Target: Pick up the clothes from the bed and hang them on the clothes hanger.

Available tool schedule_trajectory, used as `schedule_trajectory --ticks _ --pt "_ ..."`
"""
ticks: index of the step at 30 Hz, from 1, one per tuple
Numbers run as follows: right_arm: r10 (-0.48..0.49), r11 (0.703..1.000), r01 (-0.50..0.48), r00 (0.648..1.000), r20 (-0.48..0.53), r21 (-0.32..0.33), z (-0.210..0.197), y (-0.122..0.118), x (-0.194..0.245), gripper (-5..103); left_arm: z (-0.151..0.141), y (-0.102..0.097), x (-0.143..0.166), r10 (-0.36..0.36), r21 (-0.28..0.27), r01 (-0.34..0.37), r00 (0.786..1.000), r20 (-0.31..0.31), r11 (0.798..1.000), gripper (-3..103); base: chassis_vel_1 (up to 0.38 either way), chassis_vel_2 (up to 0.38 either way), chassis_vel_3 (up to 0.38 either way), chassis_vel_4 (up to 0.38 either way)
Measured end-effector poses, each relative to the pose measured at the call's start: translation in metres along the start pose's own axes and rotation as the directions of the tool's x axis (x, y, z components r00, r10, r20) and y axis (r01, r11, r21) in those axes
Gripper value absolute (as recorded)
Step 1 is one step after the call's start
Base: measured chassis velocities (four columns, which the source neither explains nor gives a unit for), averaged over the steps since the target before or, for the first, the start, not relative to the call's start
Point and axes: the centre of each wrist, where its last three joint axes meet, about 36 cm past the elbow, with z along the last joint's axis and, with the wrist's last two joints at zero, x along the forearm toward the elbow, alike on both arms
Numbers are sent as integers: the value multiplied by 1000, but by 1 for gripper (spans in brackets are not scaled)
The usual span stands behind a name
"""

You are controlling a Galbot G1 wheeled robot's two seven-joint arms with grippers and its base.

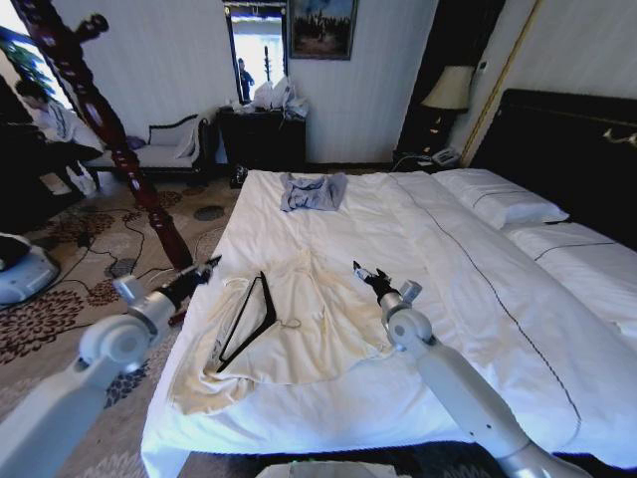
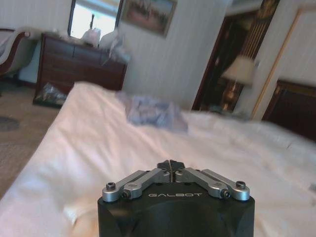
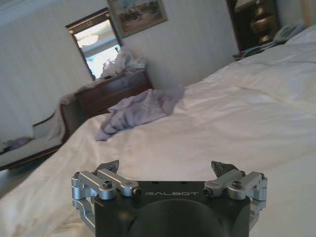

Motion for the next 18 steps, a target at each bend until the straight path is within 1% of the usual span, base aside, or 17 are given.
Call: schedule_trajectory --ticks 1,2,3,4,5,6,7,8,9,10,11,12,14,15,16,17,18 --pt "0 1000 0 1000 0 0 0 0 0 100 0 0 0 0 0 0 1000 0 1000 2 0 0 0 0" --pt "7 1000 -7 1000 2 6 2 -1 2 100 8 -7 -2 -9 -10 9 1000 -24 1000 2 0 0 0 0" --pt "14 1000 -14 1000 4 15 3 -1 4 100 15 -14 -4 -24 -29 23 998 -49 999 7 0 0 0 0" --pt "24 999 -24 1000 9 31 6 -3 7 100 26 -30 -8 -72 -88 63 993 -97 994 13 0 0 0 0" --pt "29 999 -29 1000 10 41 8 -4 8 100 36 -40 -10 -105 -129 87 985 -140 988 18 0 0 0 0" --pt "31 998 -32 999 11 45 9 -5 9 100 43 -47 -11 -123 -153 97 978 -167 983 18 0 0 0 0" --pt "31 998 -32 999 11 45 9 -5 9 100 43 -47 -11 -123 -153 97 978 -167 983 18 0 0 0 0" --pt "36 998 -37 999 12 47 11 -5 10 100 55 -57 -13 -151 -193 112 967 -204 975 23 0 0 0 0" --pt "43 998 -44 999 13 47 13 -6 12 100 72 -71 -15 -188 -257 124 952 -240 959 34 0 0 0 0" --pt "46 998 -47 999 12 47 14 -6 12 100 82 -78 -16 -201 -284 125 945 -256 951 34 0 0 0 0" --pt "49 998 -50 999 11 47 16 -6 12 100 90 -83 -17 -214 -305 127 939 -269 944 40 0 0 0 0" --pt "49 998 -50 999 11 47 16 -6 12 100 90 -83 -17 -214 -305 127 939 -269 944 40 0 0 0 0" --pt "54 997 -54 999 10 47 19 -6 13 100 104 -91 -20 -257 -354 150 925 -280 923 51 0 0 0 0" --pt "55 997 -55 998 9 47 20 -6 13 100 108 -92 -21 -275 -375 158 920 -281 913 51 0 0 0 0" --pt "57 997 -57 998 9 48 21 -5 13 100 113 -93 -21 -297 -406 168 913 -280 898 56 0 0 0 0" --pt "57 997 -57 998 10 48 21 -5 13 100 114 -94 -21 -303 -414 171 911 -279 894 61 0 0 0 0" --pt "57 997 -57 998 10 48 21 -5 13 100 114 -94 -21 -303 -414 171 911 -279 894 61 0 0 0 0"
